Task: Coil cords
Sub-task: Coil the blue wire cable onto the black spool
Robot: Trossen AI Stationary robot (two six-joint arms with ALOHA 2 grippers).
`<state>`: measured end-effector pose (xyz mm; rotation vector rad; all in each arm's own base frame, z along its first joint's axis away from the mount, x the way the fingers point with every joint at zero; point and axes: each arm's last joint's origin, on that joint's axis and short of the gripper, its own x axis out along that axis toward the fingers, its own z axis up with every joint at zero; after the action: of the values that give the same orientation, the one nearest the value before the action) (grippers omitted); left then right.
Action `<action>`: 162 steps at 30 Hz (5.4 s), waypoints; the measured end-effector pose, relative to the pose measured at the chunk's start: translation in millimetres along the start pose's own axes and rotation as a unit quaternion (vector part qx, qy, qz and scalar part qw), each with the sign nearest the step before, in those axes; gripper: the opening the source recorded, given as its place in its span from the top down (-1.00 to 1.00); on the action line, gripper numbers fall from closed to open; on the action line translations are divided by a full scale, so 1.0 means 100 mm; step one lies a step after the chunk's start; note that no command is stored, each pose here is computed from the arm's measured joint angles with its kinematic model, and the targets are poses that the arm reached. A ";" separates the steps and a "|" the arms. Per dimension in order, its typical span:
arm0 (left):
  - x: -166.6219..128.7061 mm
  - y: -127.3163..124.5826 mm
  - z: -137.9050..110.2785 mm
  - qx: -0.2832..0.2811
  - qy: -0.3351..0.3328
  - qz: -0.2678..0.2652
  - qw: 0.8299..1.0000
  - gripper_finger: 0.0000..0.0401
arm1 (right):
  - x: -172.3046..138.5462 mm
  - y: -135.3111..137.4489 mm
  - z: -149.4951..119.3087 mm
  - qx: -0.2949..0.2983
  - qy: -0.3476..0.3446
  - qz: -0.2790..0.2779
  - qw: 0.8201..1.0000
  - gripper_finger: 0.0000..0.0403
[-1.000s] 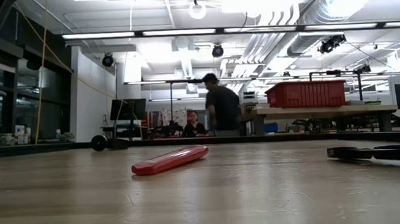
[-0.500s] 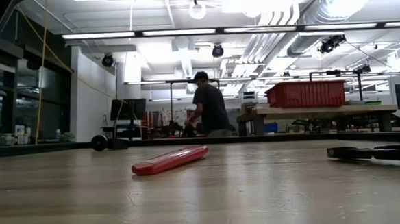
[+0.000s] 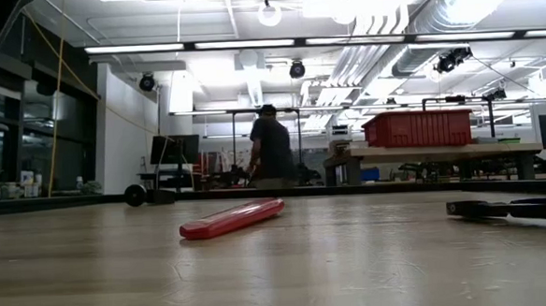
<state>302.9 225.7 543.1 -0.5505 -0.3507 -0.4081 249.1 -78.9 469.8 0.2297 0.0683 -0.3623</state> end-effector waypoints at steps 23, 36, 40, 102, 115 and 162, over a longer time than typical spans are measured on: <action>0.00 -0.46 0.11 0.015 -0.043 -0.016 0.999 1.00 | -0.17 -0.19 -0.35 -0.010 0.195 -0.106 0.975 0.22; -0.12 -0.56 0.20 0.074 -0.035 0.026 0.996 1.00 | -0.31 -0.28 -0.82 -0.061 0.472 -0.111 0.873 -0.12; -0.13 -0.60 0.22 0.073 -0.039 0.024 0.996 1.00 | -0.23 -0.31 -0.88 -0.027 0.484 -0.163 0.859 -0.12; -0.36 -1.18 0.46 0.199 -0.104 0.013 0.974 1.00 | 0.37 -2.26 -1.53 0.559 0.312 -0.587 0.496 -0.12; -0.35 -1.24 0.44 0.162 -0.080 -0.026 0.983 1.00 | -0.09 -2.27 -1.41 0.488 0.212 -0.746 0.400 -0.10; -0.03 -0.55 -0.17 0.112 0.040 0.214 0.970 1.00 | -0.04 -0.50 -0.09 0.032 -0.093 0.014 0.995 0.09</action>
<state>278.1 174.2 552.2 -0.3722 -0.1880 0.0269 227.0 -120.9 450.9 0.2586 -0.1296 -0.3574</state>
